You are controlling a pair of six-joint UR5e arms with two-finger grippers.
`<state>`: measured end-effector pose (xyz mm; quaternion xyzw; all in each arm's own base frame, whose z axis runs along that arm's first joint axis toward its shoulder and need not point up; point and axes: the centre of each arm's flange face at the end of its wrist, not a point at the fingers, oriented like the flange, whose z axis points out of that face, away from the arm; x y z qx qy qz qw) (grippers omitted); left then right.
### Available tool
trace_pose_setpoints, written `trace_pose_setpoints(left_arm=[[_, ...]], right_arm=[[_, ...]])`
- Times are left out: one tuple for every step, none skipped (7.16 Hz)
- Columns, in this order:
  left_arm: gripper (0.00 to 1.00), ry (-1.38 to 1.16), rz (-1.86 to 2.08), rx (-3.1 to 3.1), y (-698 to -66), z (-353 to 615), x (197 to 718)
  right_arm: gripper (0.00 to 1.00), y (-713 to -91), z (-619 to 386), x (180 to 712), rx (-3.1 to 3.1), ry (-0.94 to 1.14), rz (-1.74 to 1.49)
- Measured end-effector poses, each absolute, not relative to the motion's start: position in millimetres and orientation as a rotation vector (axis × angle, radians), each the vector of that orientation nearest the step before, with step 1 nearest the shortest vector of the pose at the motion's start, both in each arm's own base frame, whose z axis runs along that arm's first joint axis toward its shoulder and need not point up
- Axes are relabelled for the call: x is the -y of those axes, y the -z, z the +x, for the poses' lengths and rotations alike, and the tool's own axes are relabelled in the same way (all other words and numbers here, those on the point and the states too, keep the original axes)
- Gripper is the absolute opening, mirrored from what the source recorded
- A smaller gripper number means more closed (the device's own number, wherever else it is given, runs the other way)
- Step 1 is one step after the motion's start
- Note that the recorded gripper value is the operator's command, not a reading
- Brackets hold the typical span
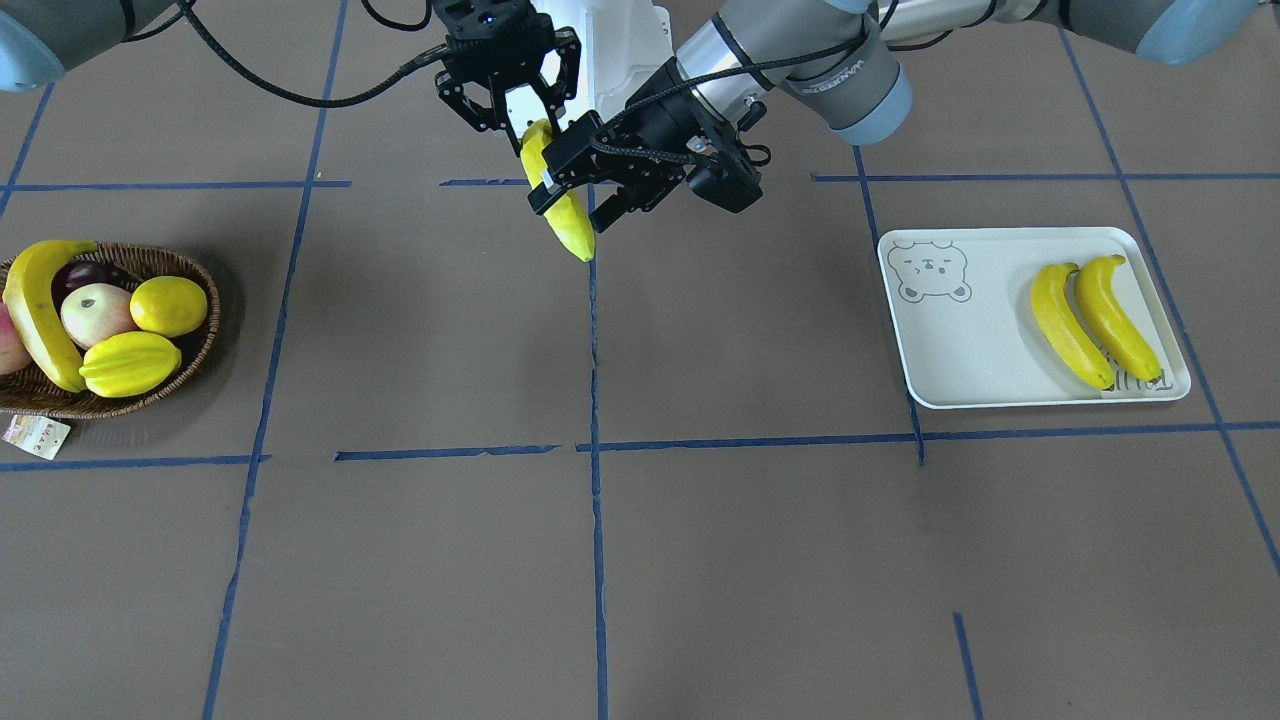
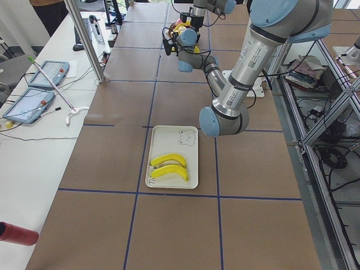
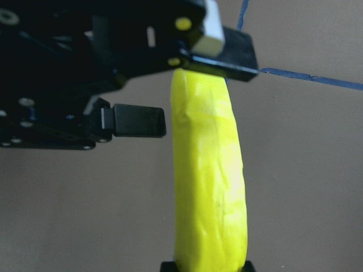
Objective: Transfer all bananas from basket to plate
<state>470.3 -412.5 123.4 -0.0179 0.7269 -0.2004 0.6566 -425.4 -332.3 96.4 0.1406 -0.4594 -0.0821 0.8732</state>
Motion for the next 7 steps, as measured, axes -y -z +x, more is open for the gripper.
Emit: trace_pose_setpoints(left_arm=[[0.55, 0.445, -0.050, -1.646, -123.0, 475.7, 407.3], [0.06, 0.440, -0.056, -1.646, -122.7, 478.5, 404.0], [0.00, 0.437, -0.057, -1.646, -122.9, 479.4, 402.5], [0.00, 0.433, -0.055, -1.646, -123.6, 479.0, 402.1], [0.00, 0.431, -0.053, -1.647, -123.5, 478.3, 401.6], [0.00, 0.430, -0.053, -1.646, -123.7, 478.1, 401.5], [0.00, 0.431, -0.052, -1.644, -124.8, 478.0, 402.0]], right_arm=[[0.01, -96.5, -425.7, 332.2, 0.960, 0.172, 0.294], [0.00, -96.5, -425.8, 332.1, 0.960, 0.172, 0.294], [0.00, -96.6, -425.8, 332.1, 0.960, 0.172, 0.294], [0.03, -96.6, -425.7, 332.1, 0.960, 0.172, 0.294], [0.78, -96.2, -425.3, 331.8, 0.962, 0.172, 0.294], [1.00, -96.2, -424.5, 331.8, 0.963, 0.172, 0.296], [1.00, -96.3, -422.7, 331.8, 0.964, 0.171, 0.297]])
